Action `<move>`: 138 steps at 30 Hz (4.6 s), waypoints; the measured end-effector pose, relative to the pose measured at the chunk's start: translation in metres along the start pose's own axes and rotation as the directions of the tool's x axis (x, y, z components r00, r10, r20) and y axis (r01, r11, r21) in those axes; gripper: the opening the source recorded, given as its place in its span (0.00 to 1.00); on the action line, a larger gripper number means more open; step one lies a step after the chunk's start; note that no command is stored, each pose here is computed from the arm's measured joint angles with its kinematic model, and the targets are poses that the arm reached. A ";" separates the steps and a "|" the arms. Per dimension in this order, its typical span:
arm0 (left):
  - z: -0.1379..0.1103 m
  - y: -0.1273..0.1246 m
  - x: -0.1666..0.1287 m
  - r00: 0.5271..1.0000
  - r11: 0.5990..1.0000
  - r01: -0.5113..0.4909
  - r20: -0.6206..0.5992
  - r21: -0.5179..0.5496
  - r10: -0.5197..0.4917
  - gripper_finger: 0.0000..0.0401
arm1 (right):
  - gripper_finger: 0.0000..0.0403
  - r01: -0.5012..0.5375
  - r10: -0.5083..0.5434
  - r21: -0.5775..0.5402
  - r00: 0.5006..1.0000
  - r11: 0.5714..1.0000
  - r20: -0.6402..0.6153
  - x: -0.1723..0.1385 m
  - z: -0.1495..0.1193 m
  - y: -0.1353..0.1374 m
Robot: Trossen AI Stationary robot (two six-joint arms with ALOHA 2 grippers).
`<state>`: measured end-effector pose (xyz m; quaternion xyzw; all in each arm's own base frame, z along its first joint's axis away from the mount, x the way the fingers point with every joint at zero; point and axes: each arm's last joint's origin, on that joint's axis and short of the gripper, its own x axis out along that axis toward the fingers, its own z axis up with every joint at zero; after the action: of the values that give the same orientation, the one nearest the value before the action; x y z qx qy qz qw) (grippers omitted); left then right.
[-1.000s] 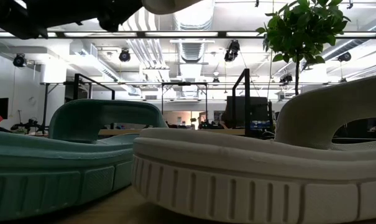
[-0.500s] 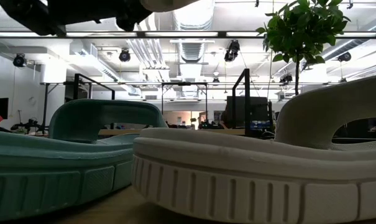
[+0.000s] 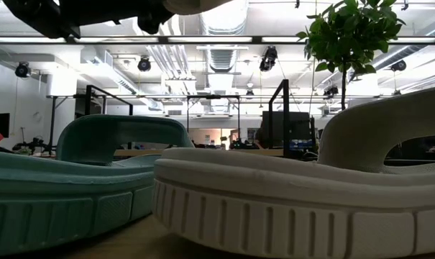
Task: Pick and place slides into the shelf
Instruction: Put the right grey slide on the shelf
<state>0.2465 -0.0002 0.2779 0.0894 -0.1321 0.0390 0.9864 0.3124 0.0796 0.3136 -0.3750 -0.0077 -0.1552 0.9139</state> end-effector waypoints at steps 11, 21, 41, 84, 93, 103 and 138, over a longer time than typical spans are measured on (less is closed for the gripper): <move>0.000 0.000 0.000 1.000 1.000 0.000 -0.002 0.011 0.000 0.58 | 0.02 0.000 0.000 0.000 1.000 1.000 0.000 0.000 0.000 0.000; 0.001 0.001 0.000 1.000 0.999 -0.013 0.005 0.035 0.013 0.30 | 0.02 -0.001 0.001 0.008 1.000 1.000 0.000 0.000 0.000 0.000; 0.001 0.005 0.000 0.983 0.983 -0.179 -0.023 0.034 0.180 0.04 | 0.03 0.036 -0.032 0.086 0.998 0.996 -0.053 0.000 -0.002 0.000; 0.050 0.019 -0.028 0.946 0.764 -0.135 0.147 -0.631 0.288 0.03 | 0.30 0.025 -0.126 -0.370 0.960 0.929 -0.250 -0.069 0.041 0.006; 0.044 0.017 -0.026 0.962 0.727 -0.132 0.088 -0.674 0.257 0.03 | 0.41 -0.114 -0.107 -0.775 0.968 0.622 -0.229 -0.064 0.039 0.004; 0.039 0.014 -0.026 0.980 0.673 -0.096 0.049 -0.733 0.193 0.03 | 0.46 -0.231 -0.201 -0.938 0.937 0.258 -0.286 -0.042 0.020 -0.016; 0.030 0.009 -0.019 0.996 0.644 -0.034 0.026 -0.764 0.084 0.03 | 0.46 -0.045 -0.212 -0.984 0.974 0.172 -0.081 -0.009 0.005 -0.057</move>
<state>0.2193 0.0021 0.3023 -0.3369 -0.1681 0.0092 0.9264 0.2876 0.0476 0.3547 -0.8547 0.1645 -0.2104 0.4452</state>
